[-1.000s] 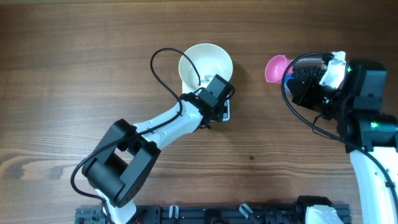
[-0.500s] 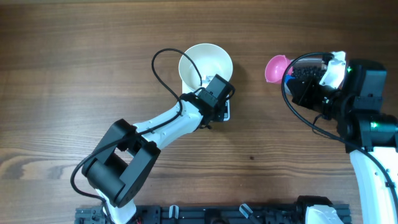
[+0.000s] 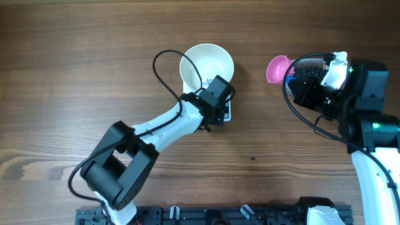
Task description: Scoop item into bowl and weigh 150g on scale
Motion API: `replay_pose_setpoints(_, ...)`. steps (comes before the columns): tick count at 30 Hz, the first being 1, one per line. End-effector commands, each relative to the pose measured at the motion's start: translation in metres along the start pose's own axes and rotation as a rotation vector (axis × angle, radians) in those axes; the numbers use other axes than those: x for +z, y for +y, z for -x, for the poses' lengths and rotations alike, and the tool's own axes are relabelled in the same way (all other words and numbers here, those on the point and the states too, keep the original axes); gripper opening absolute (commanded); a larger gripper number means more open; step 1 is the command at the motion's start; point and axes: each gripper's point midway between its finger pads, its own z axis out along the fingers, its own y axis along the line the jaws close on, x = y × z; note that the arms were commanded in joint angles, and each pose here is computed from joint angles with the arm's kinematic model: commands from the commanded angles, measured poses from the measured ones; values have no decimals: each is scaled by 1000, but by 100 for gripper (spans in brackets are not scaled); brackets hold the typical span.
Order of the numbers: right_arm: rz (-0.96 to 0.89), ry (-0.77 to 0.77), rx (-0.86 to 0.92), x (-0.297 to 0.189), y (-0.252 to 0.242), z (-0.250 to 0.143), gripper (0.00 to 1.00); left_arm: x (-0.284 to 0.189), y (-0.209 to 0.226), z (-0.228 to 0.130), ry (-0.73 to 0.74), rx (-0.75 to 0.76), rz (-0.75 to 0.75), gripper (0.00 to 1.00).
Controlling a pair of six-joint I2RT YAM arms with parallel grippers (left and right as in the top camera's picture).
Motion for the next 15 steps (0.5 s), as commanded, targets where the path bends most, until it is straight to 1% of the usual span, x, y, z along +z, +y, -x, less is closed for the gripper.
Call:
replay_pose_setpoints(1,-12,-35,-29,-7,2,9,4,-63,-9,32,-127,-4,-72,4)
replay_pose_setpoints(7,-16,-37,-30,-7,1,9,4,-156,-10,51,-316,-28,-185,4)
replay_pose_setpoints(11,-16,-37,-31,-7,1,9,4,-195,-9,57,-405,-38,-236,4)
replay_pose_setpoints(15,-15,-37,-30,-7,1,9,4,-217,-7,58,-454,-44,-265,4)
